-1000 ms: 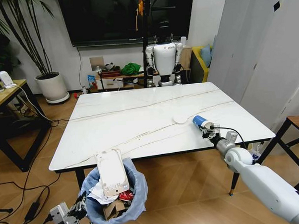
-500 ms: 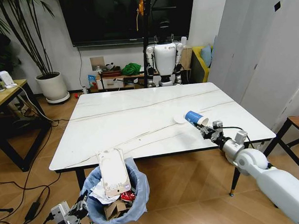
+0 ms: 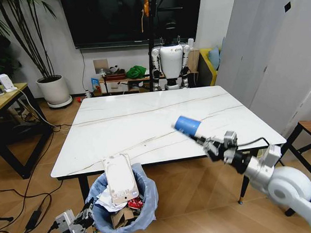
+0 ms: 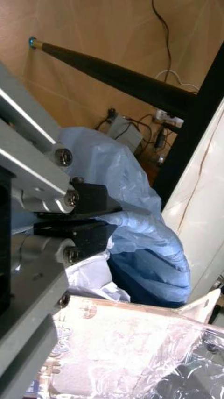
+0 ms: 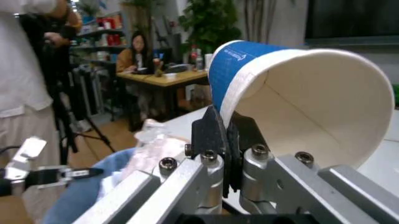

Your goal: Pick up the trash bin and place the trash from the table into it.

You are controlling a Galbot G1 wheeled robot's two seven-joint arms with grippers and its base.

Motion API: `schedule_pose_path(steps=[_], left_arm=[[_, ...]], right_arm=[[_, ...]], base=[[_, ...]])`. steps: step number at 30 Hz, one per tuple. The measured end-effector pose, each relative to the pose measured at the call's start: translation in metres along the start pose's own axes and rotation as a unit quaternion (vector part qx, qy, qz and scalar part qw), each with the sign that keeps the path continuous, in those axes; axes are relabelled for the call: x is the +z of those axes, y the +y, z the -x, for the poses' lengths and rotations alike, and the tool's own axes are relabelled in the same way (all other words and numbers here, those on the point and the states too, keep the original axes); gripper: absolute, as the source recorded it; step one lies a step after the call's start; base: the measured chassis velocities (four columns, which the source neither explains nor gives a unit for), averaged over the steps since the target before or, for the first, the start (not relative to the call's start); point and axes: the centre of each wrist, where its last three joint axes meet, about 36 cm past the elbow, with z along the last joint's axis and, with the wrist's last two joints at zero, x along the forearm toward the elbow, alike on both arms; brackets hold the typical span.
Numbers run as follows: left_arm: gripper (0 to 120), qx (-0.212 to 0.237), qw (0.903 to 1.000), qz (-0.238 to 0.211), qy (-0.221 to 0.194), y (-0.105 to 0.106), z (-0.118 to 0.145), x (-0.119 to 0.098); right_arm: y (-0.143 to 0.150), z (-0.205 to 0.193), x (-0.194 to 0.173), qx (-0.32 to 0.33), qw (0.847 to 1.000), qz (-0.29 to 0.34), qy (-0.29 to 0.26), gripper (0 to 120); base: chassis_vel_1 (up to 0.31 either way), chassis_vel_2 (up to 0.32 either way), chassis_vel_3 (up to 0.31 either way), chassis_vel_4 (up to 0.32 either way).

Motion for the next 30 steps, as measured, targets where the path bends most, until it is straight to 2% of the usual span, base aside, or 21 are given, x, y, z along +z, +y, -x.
schedule_pose_path(steps=[1,7,11,15,22,30], left_arm=[[0,0.000,1.0000,0.000,0.000,0.000,0.000,0.000],[0,0.000,1.0000,0.001,-0.002,-0.002,-0.004,0.001],[0,-0.005,1.0000,-0.001,-0.007,-0.001,-0.008,0.001],[0,-0.007,0.9999,-0.002,-0.009,-0.002,-0.009,0.001],[0,-0.013,0.9999,0.002,-0.008,0.001,-0.011,0.002],[0,-0.018,0.9998,-0.001,-0.006,0.004,-0.007,0.006]], right_arm=[[0.000,0.000,0.000,0.000,1.000,0.000,0.000,0],[0.042,0.009,0.010,-0.067,0.997,-0.003,0.030,0],[0.052,0.023,0.018,-0.103,0.994,0.003,0.031,0],[0.053,0.030,0.025,-0.117,0.993,0.008,0.033,0],[0.057,0.059,0.070,-0.162,0.985,0.032,0.044,0],[0.050,0.084,0.085,-0.189,0.981,0.031,0.038,0]], base=[[0.000,0.000,0.000,0.000],[0.000,0.000,0.000,0.000],[0.000,0.000,0.000,0.000],[0.000,0.000,0.000,0.000],[0.000,0.000,0.000,0.000],[0.000,0.000,0.000,0.000]])
